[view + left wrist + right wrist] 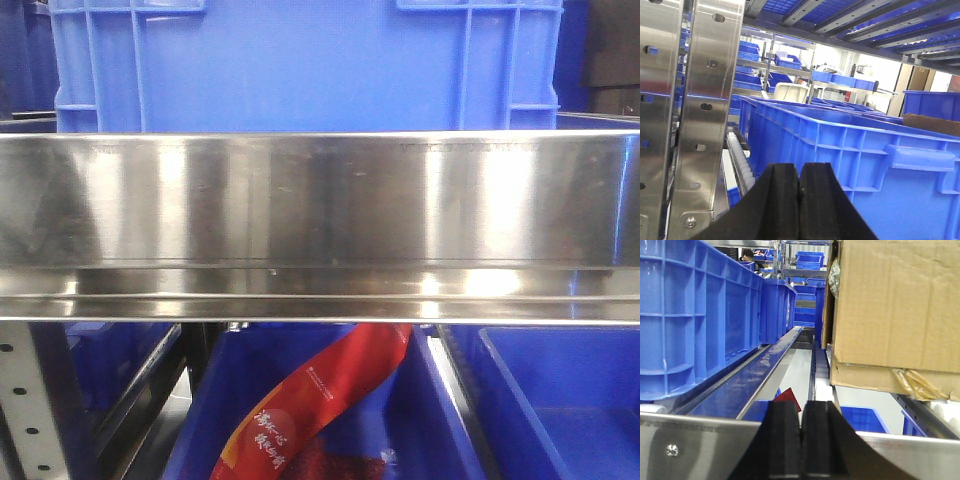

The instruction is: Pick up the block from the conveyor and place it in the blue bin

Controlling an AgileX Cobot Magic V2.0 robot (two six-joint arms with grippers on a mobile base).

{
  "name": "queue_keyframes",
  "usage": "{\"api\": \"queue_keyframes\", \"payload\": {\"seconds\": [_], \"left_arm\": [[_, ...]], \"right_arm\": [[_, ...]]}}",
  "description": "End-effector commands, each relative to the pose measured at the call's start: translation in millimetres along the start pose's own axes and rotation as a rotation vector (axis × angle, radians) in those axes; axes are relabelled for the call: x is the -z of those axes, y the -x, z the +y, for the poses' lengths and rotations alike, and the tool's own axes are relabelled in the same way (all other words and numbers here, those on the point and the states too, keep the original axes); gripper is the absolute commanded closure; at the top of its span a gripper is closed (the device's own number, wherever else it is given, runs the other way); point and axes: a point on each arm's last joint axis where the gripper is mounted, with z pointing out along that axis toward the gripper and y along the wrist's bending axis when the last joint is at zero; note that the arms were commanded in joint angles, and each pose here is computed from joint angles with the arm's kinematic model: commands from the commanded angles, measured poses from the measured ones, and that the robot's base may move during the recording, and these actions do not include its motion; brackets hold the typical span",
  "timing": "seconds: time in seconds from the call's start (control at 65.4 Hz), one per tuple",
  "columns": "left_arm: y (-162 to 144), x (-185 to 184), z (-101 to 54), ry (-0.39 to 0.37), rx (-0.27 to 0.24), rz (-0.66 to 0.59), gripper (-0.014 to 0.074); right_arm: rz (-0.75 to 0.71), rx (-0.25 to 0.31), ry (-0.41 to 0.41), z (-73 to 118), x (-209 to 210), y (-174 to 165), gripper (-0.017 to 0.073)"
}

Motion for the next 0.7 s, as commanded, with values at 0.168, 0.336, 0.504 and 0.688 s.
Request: {"api": "queue_keyframes", "payload": {"seconds": [0.168,0.336,0.504,0.688], "left_arm": [[1.5,0.9,0.5,0.008,-0.005,-0.019,0.0705],[1.5,0.9,0.5,0.008,-0.005,-0.019,0.0705],[1.5,0.9,0.5,0.008,-0.005,-0.019,0.0705],[1.5,0.9,0.5,0.008,-0.005,-0.019,0.0705]], "right_arm": [[-0.012,0.018,-0.007,-0.4,0.1,0.3,0.0721],[-0.012,0.018,-0.007,-0.4,0.1,0.3,0.0721],[-0.012,0.018,-0.007,-0.4,0.1,0.3,0.0721],[-0.012,0.018,-0.007,-0.4,0.1,0.3,0.0721]]}}
